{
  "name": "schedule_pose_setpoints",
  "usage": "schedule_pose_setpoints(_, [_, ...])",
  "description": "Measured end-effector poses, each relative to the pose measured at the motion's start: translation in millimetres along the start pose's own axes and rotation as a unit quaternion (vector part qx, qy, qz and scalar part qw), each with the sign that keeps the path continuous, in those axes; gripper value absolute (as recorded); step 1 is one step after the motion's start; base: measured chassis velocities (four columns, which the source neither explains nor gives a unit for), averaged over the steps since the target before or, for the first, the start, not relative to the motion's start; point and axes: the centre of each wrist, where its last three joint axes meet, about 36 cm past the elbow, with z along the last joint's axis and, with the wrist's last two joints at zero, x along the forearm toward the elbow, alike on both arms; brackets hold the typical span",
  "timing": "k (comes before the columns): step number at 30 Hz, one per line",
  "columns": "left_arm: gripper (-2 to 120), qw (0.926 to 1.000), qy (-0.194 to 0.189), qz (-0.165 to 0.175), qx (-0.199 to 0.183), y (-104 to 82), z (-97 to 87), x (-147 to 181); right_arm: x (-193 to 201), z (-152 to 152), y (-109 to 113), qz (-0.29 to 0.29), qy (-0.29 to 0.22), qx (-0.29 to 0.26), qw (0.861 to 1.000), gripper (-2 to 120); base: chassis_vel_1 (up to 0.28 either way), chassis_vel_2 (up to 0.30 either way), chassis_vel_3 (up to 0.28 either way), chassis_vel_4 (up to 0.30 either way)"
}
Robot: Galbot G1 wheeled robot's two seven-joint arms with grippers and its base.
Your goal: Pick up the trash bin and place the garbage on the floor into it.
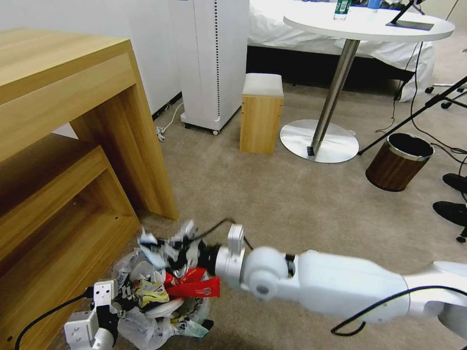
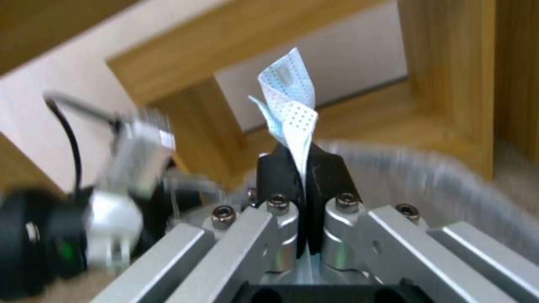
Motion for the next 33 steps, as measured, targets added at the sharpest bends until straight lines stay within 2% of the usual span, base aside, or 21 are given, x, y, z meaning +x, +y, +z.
schedule_pose_setpoints(3, [0,1.0,0.001,0.0,-0.004,-0.9,1.9,1.7,2.0,9.7,2.0,0.006,0.013,0.002,1.0,0,0.0,0.0,0.0,0.0])
schedule_pose_setpoints(4, [0,1.0,0.001,0.001,-0.005,-1.3,2.5,2.1,2.2,10.0,1.7,0.005,0.018,0.001,1.0,7,0.0,0.0,0.0,0.0])
schedule_pose_setpoints(6, [0,1.0,0.001,0.001,-0.005,-1.4,2.7,2.2,2.2,9.9,1.7,0.005,0.019,0.001,1.0,8,0.0,0.0,0.0,0.0])
schedule_pose_setpoints(8, [0,1.0,0.001,0.003,-0.006,-2.0,3.1,2.6,2.1,9.7,1.6,0.007,0.027,-0.003,1.0,19,0.0,0.0,0.0,0.0])
schedule_pose_setpoints(11, [0,1.0,0.001,0.004,-0.006,-2.0,3.1,2.6,2.1,9.7,1.5,0.007,0.029,-0.004,1.0,23,0.0,0.0,0.0,0.0])
schedule_pose_setpoints(12, [0,1.0,0.0,0.004,-0.006,-2.0,3.1,2.5,2.0,9.6,1.4,0.008,0.03,-0.005,1.0,30,0.0,0.0,0.0,0.0])
schedule_pose_setpoints(13, [0,1.0,0.0,0.004,-0.006,-2.0,3.1,2.5,2.0,9.6,1.4,0.008,0.03,-0.005,1.0,30,0.0,0.0,0.0,0.0])
schedule_pose_setpoints(15, [0,0.9999,-0.002,0.007,-0.008,-1.8,2.9,2.4,3.2,9.3,0.3,0.01,0.033,-0.006,0.999,43,0.0,0.0,0.0,0.0])
schedule_pose_setpoints(18, [0,0.9999,-0.002,0.007,-0.008,-1.8,2.9,2.4,4.1,9.2,-0.2,0.011,0.034,-0.006,0.999,48,0.0,0.0,0.0,0.0])
schedule_pose_setpoints(19, [0,0.9999,-0.002,0.008,-0.009,-1.8,3.0,2.5,5.3,9.1,-0.7,0.013,0.035,-0.005,0.999,58,0.0,0.0,0.0,0.0])
schedule_pose_setpoints(21, [0,0.9999,-0.002,0.009,-0.009,-1.8,3.1,2.5,5.8,9.1,-0.9,0.013,0.035,-0.005,0.999,62,0.0,0.0,0.0,0.0])
schedule_pose_setpoints(23, [0,0.9999,-0.002,0.01,-0.011,-2.2,4.2,2.4,6.5,9.3,-1.1,0.014,0.037,-0.009,0.999,75,0.0,0.0,0.0,0.0])
schedule_pose_setpoints(24, [0,0.9999,-0.002,0.01,-0.011,-2.2,4.2,2.4,6.5,9.3,-1.1,0.014,0.037,-0.009,0.999,75,0.0,0.0,0.0,0.0])
schedule_pose_setpoints(27, [0,0.9998,-0.001,0.012,-0.015,-3.7,5.8,2.5,5.4,12.8,-0.3,0.015,0.046,-0.011,0.999,90,0.0,0.0,0.0,0.0])
schedule_pose_setpoints(28, [0,0.9998,-0.001,0.012,-0.015,-3.7,5.8,2.5,5.4,12.8,-0.3,0.015,0.046,-0.011,0.999,90,0.0,0.0,0.0,0.0])
schedule_pose_setpoints(30, [0,0.9998,-0.001,0.012,-0.016,-3.6,6.2,2.8,2.8,9.6,-0.9,0.016,0.046,-0.008,0.999,97,0.0,0.0,0.0,0.0])
schedule_pose_setpoints(33, [0,0.9998,0.0,0.012,-0.018,-4.1,7.0,3.5,0.1,5.9,-3.4,0.02,0.042,-0.002,0.999,100,0.0,0.0,0.0,0.0])
